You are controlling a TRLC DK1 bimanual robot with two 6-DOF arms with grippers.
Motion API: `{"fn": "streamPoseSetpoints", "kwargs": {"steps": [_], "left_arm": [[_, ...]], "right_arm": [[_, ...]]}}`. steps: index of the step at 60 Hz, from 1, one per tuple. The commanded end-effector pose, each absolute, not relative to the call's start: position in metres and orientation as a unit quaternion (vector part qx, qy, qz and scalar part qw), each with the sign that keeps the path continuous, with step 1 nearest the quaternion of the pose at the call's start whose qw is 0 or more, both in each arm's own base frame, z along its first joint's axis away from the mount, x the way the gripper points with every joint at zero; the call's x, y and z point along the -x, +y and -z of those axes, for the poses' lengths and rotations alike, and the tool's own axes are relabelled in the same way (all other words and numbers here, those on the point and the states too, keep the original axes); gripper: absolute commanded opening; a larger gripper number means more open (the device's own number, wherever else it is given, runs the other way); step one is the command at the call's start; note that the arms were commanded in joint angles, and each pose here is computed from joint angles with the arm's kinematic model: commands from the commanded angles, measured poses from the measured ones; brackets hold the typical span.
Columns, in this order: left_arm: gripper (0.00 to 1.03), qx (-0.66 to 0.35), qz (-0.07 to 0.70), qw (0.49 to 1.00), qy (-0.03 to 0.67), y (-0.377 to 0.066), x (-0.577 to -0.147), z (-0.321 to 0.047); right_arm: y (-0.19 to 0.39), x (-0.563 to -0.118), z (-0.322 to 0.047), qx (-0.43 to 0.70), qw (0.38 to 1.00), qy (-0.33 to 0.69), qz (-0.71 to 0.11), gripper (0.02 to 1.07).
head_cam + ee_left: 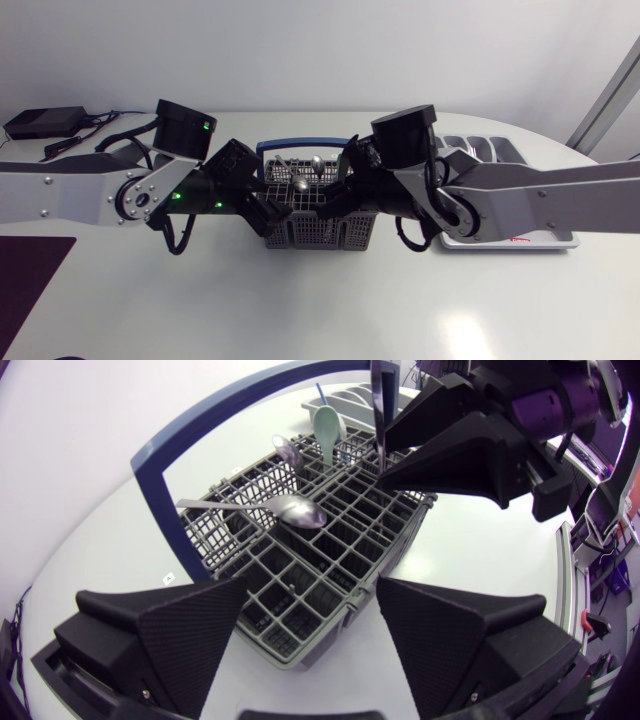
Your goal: Unload the cutlery basket into the drawer organizer.
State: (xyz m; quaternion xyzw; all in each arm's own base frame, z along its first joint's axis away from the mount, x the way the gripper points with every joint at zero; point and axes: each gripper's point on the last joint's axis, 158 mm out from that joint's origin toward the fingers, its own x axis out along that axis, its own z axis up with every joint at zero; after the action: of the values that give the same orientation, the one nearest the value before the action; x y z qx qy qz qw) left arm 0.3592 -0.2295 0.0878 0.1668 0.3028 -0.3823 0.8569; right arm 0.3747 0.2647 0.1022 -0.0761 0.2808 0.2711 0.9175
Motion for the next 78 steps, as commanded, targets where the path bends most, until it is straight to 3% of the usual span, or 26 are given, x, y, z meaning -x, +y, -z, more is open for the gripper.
{"fn": "streamPoseSetpoints", "kwargs": {"steps": [1,9,19,78], "left_arm": [[0.89,-0.166,0.387,0.855,0.302,-0.236,-0.360,-0.086],[0.89,-0.167,0.390,0.854,0.302,-0.238,-0.358,-0.084],[0.89,-0.167,0.390,0.854,0.303,-0.238,-0.358,-0.083],[0.89,-0.177,0.389,0.852,0.303,-0.243,-0.355,-0.077]], "right_arm": [[0.264,-0.379,-0.094,0.069,0.920,0.285,-0.262,0.52],[0.260,-0.385,-0.089,0.068,0.920,0.290,-0.254,0.46],[0.258,-0.385,-0.089,0.068,0.921,0.290,-0.253,0.31],[0.263,-0.350,-0.135,0.072,0.927,0.207,-0.304,0.29]]}}
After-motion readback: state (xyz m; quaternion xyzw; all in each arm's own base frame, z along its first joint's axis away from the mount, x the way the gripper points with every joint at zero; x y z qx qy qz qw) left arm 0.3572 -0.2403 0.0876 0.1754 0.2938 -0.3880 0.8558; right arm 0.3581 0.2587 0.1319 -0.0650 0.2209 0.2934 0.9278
